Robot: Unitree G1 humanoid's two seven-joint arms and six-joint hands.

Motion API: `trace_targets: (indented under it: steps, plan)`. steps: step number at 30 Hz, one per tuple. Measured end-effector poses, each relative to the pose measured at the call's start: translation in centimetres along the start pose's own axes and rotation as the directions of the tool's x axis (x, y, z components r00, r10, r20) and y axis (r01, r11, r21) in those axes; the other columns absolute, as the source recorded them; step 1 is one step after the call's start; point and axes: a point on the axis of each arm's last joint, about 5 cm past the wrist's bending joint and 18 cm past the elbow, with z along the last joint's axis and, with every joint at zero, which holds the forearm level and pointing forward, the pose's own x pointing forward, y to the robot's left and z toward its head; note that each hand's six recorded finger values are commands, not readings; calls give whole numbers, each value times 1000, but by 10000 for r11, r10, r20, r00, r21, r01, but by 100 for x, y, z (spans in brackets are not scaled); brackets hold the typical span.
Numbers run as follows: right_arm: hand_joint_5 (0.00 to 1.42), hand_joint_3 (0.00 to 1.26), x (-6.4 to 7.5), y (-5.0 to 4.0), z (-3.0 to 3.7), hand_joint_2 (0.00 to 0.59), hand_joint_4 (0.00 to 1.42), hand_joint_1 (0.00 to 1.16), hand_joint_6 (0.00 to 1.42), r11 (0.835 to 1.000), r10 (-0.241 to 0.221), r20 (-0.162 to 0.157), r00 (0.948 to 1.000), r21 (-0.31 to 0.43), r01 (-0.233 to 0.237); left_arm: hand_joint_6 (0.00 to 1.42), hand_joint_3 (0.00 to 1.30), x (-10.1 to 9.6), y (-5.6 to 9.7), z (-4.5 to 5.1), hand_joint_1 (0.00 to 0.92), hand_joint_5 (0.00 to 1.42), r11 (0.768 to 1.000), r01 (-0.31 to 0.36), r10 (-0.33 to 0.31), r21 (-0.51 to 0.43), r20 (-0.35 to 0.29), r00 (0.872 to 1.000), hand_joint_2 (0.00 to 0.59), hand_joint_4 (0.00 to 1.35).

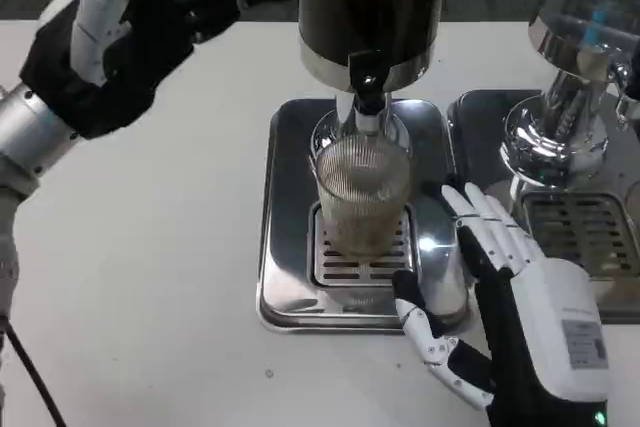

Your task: Grasp the cup under the faucet to collect the drink, then remove the cup.

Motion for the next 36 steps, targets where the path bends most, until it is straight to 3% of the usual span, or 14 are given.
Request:
trace_targets:
  steps: [4,13,20,25,36]
  plan:
    - [122,178,-6,19,-3,424,105,377,196,10000,10,-77,10000,34,-10,118,197,130,-11,-87,0,201,9888,709,-746,-1314,-233,9969,71,178]
    - [122,195,11,12,-42,431,106,366,196,9996,-280,-309,9991,66,282,109,204,245,-63,-257,0,201,9815,767,-954,-1753,-1007,9903,64,179]
    - [122,232,1,27,-34,431,106,359,196,9995,-260,-361,9990,176,266,105,209,315,-97,-287,0,201,9888,1109,-1235,-1000,-1304,9837,62,186]
    - [122,236,-15,53,-13,431,106,358,196,9993,-249,-379,9990,277,260,79,208,349,-164,-367,0,197,9879,1386,-1481,-694,-1586,9762,59,188]
    - [122,240,-53,56,-19,427,109,353,196,9996,-253,-410,9988,112,258,56,163,402,-201,-367,0,172,9799,1903,-1785,594,-1639,9702,48,146]
